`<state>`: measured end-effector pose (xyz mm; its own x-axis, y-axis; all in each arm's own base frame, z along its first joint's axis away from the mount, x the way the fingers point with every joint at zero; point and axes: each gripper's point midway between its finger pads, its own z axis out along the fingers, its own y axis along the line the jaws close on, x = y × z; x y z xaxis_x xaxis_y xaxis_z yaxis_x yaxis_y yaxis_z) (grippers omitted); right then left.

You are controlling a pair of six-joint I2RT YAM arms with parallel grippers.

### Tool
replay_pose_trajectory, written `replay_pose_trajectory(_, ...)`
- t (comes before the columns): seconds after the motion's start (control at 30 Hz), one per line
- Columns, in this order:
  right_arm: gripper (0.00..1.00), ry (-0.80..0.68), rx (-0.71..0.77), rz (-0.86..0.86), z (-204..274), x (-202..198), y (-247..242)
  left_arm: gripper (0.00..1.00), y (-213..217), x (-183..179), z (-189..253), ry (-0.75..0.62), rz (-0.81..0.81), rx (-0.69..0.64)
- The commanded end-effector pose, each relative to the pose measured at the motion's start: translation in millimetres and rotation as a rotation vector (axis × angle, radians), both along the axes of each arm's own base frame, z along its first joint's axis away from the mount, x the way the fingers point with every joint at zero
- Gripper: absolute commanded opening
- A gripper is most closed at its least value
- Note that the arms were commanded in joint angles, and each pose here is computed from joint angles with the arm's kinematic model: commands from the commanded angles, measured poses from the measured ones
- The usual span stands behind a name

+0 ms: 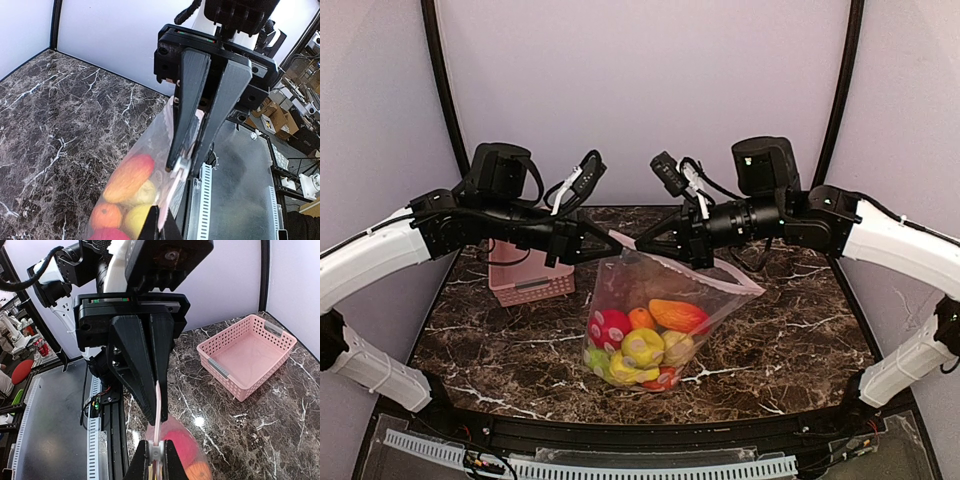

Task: Place the food in the zip-top bag and seal the zipper
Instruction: Zip the zipper on the zipper food storage bag.

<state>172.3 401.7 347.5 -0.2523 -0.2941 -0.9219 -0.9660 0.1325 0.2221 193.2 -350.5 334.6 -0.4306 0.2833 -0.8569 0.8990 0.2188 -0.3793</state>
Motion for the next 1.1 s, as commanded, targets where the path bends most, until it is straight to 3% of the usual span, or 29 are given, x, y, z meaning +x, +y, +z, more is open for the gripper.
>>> replay_pose_trajectory(0.0, 0.0, -0.002, -0.01, 0.001, 1.5, -8.8, -11.0, 0.01, 17.6, 12.6, 9.5, -0.027, 0.095, -0.011)
replay_pose_trajectory(1.07, 0.0, 0.001, -0.029, -0.033, -6.6, -7.6, -19.1, 0.01, 36.0, 38.8, -8.1, -0.004, 0.248, 0.031)
